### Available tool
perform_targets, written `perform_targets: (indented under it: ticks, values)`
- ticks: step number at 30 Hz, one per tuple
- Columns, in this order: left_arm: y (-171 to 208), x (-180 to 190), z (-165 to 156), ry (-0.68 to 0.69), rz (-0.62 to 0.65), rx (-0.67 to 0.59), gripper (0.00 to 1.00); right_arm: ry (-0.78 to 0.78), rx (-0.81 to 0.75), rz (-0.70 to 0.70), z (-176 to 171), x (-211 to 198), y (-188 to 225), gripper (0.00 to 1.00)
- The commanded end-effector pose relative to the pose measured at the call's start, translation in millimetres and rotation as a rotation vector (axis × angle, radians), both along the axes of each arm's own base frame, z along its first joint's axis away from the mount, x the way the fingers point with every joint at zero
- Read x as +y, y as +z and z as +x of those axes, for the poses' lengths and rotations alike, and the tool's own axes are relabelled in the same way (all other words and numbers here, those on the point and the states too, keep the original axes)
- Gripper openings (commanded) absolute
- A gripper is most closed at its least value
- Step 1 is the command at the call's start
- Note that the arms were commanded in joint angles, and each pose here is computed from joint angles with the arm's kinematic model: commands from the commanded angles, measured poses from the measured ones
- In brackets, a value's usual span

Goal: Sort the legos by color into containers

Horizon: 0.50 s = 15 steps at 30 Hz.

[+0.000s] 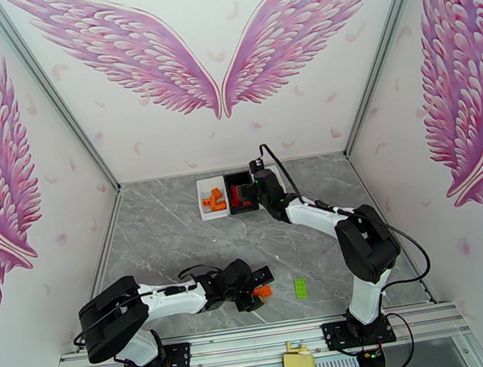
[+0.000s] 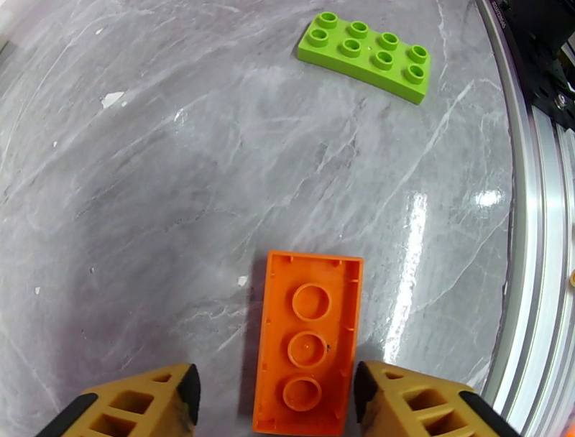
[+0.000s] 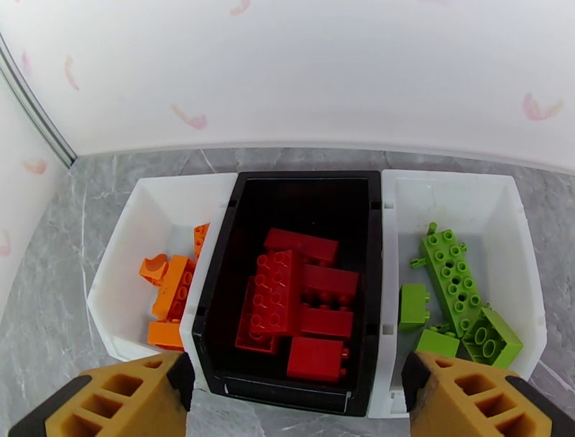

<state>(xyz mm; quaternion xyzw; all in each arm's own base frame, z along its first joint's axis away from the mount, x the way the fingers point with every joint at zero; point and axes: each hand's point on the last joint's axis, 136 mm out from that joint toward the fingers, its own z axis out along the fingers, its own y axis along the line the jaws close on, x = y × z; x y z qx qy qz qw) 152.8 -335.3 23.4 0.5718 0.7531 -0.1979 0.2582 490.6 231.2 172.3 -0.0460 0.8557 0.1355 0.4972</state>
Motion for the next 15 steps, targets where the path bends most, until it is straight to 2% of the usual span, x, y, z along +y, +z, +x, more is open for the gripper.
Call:
perform_targets:
  ticks: [1,6,8,15]
  values:
    - [0.7,-5.0,-2.5,-0.027,0.002,0.025,0.54,-0.026,-0.026,0.013,-2.8,-9.1,12.0,0.81]
    - [-4.0,-3.4,-5.4,-0.052,0.030,0.031,0.53,-0.028,-0.031,0.004,-4.4,-12.4,15.0,0.81]
    - [-4.9,-3.9,-5.1,-0.051,0.026,0.037,0.43,-0.026,-0.034,0.005,-6.3,-13.1,17.1,0.81]
    - [-1.5,-1.8,-3.1,-0.027,0.005,0.040,0.28,-0.027,-0.045,0.006,-14.9,-19.3,25.6,0.81]
